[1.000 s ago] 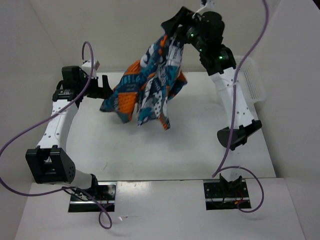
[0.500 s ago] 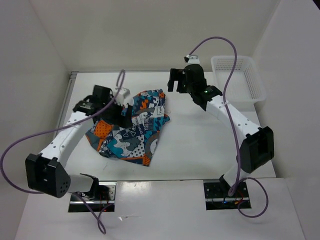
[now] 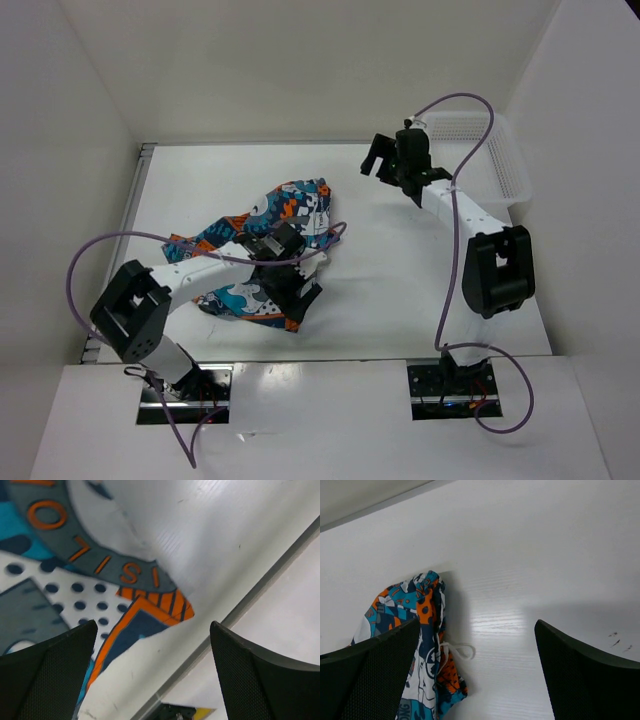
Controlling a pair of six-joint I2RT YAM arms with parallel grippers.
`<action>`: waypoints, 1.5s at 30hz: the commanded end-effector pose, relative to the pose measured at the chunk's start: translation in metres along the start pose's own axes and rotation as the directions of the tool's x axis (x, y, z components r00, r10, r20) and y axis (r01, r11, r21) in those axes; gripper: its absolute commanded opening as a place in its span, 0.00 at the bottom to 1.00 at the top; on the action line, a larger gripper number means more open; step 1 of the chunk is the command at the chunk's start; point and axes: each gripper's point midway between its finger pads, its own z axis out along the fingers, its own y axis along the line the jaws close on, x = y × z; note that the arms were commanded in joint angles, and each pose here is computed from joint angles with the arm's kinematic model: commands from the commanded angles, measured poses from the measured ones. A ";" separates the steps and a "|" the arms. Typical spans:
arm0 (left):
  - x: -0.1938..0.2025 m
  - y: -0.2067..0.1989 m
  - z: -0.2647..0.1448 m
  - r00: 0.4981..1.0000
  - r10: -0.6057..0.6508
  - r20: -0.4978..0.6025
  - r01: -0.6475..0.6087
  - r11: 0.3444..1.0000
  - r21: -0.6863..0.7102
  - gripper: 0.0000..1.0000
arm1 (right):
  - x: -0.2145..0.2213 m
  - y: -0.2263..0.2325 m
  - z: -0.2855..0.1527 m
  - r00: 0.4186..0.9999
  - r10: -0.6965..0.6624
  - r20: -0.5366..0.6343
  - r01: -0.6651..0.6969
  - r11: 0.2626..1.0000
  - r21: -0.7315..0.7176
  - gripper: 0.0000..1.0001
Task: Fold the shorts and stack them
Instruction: Move the shorts to the center of the board, then fold the shorts
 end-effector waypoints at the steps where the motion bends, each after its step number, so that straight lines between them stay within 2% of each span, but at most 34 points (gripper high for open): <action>1: -0.004 -0.002 0.022 0.998 0.055 0.007 -0.055 0.998 -0.020 1.00 | -0.018 0.013 -0.019 0.997 0.022 0.079 -0.018 0.999 -0.043 1.00; 2: -0.014 0.006 0.028 0.996 0.076 0.040 -0.073 0.995 -0.071 1.00 | -0.019 0.010 -0.019 0.996 0.022 0.089 -0.020 0.999 -0.026 0.99; 4: -0.009 0.010 0.044 0.995 0.093 0.019 -0.091 0.991 -0.099 1.00 | -0.013 0.004 -0.015 0.997 0.020 0.079 -0.020 1.000 -0.004 0.97; 7: -0.005 0.002 0.052 0.995 0.104 0.007 -0.103 0.993 -0.064 1.00 | -0.006 0.001 -0.008 0.998 0.027 0.062 -0.028 1.000 0.006 0.97; 8: -0.005 0.000 0.052 0.995 0.104 0.008 -0.103 0.993 -0.052 0.95 | -0.005 0.002 -0.008 0.998 0.027 0.057 -0.027 1.000 -0.002 0.97; 11: 0.004 0.004 0.060 0.995 0.101 -0.003 -0.101 0.993 -0.063 0.71 | -0.003 0.010 0.001 0.999 0.038 0.039 -0.036 0.999 -0.032 0.96; 12: 0.005 0.005 0.062 0.995 0.101 -0.002 -0.101 0.993 -0.063 0.52 | 0.006 0.007 0.008 0.999 0.036 0.014 -0.035 0.999 -0.028 0.95; 15: 0.012 0.006 0.063 0.995 0.097 -0.017 -0.098 0.993 -0.062 0.26 | 0.010 0.016 0.021 0.998 0.055 -0.022 -0.057 0.997 -0.061 0.95; 16: 0.011 0.009 0.063 0.996 0.088 -0.014 -0.088 0.994 -0.066 0.09 | 0.003 0.023 0.025 0.998 0.066 -0.017 -0.067 0.995 -0.079 0.93; 17: 0.008 0.016 0.058 0.996 0.092 0.000 -0.092 0.989 -0.117 0.00 | 0.006 0.027 0.027 0.997 0.065 -0.039 -0.068 0.993 -0.098 0.92; 19: 0.008 0.031 0.047 0.997 0.083 0.001 -0.081 0.976 -0.201 0.00 | 0.007 0.035 0.038 0.997 0.059 -0.052 -0.064 0.992 -0.110 0.90; 21: -0.003 0.055 0.015 0.998 0.042 0.046 -0.026 0.953 -0.302 0.00 | 0.022 0.045 0.046 0.994 0.044 -0.102 -0.057 0.990 -0.128 0.86; 22: -0.010 0.061 0.001 0.997 0.018 0.069 0.004 0.950 -0.314 0.00 | 0.015 0.057 0.046 0.995 0.039 -0.090 -0.052 0.988 -0.147 0.86; 24: -0.034 0.065 -0.047 0.986 -0.028 0.166 0.076 0.955 -0.288 0.00 | 0.030 0.082 0.048 0.992 -0.002 -0.128 -0.020 0.985 -0.173 0.85; 27: -0.043 0.049 -0.100 0.951 0.017 0.308 0.077 0.954 -0.290 0.00 | 0.055 0.114 0.047 0.983 -0.031 -0.183 -0.011 0.975 -0.223 0.85; 31: -0.039 0.045 -0.128 0.922 0.049 0.383 0.087 0.940 -0.330 0.00 | 0.087 0.129 0.044 0.955 0.024 -0.297 -0.103 0.962 -0.254 0.85; 36: -0.036 0.056 -0.139 0.926 0.038 0.375 0.120 0.913 -0.390 0.00 | 0.110 0.121 0.049 0.931 0.141 -0.335 -0.222 0.950 -0.217 0.85; 37: -0.038 0.053 -0.148 0.914 0.050 0.402 0.122 0.912 -0.391 0.00 | 0.123 0.119 0.056 0.918 0.144 -0.368 -0.236 0.947 -0.217 0.85; 40: -0.048 0.060 -0.175 0.889 0.046 0.455 0.165 0.895 -0.414 0.00 | 0.124 0.136 0.056 0.873 0.200 -0.445 -0.340 0.904 -0.259 0.85; 42: -0.059 0.071 -0.208 0.847 0.044 0.529 0.229 0.869 -0.439 0.00 | 0.115 0.141 0.059 0.850 0.266 -0.454 -0.410 0.876 -0.255 0.85; 44: -0.072 0.081 -0.237 0.790 0.073 0.609 0.286 0.834 -0.471 0.00 | 0.098 0.146 0.054 0.854 0.295 -0.429 -0.436 0.856 -0.280 0.86; 45: -0.081 0.085 -0.260 0.735 0.105 0.670 0.323 0.814 -0.482 0.00 | 0.095 0.145 0.052 0.855 0.308 -0.418 -0.441 0.855 -0.272 0.87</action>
